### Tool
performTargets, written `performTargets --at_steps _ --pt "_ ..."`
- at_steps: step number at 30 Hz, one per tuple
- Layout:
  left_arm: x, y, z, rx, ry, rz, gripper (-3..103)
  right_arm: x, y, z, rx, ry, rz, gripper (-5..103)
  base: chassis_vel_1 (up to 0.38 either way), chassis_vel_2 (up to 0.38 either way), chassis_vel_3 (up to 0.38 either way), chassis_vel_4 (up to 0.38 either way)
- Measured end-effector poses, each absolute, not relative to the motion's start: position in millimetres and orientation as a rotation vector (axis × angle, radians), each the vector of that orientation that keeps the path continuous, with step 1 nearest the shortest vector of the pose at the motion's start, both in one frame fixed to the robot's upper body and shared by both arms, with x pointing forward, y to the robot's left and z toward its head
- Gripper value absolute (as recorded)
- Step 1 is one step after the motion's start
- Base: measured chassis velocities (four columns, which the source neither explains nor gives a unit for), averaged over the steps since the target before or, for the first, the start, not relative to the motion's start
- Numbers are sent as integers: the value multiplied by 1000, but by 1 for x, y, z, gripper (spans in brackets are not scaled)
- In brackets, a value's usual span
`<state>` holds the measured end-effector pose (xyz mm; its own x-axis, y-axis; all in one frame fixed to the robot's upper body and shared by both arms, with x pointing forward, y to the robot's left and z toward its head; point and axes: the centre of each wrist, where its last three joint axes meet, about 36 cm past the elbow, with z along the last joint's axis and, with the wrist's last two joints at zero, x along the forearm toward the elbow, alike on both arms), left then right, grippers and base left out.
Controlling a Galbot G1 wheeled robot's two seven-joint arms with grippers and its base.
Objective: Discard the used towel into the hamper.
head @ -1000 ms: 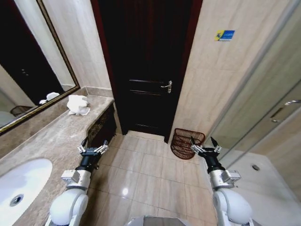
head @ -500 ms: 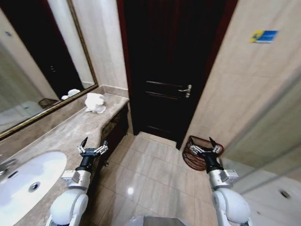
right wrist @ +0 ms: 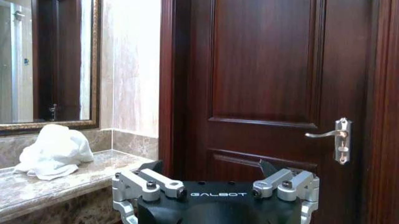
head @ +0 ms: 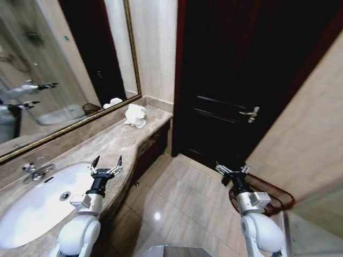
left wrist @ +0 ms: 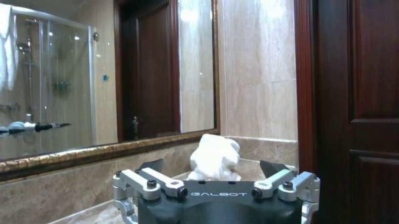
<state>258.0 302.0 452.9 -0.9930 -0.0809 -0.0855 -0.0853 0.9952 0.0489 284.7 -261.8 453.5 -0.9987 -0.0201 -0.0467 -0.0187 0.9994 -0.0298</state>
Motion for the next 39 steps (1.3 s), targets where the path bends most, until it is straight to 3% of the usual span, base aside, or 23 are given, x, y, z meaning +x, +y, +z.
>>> performTargets --at_steps 39 --pt "260 301 452 -137 3060 84 100 294 -260 449 -50 3094 -27 100 -115 112 111 -115"
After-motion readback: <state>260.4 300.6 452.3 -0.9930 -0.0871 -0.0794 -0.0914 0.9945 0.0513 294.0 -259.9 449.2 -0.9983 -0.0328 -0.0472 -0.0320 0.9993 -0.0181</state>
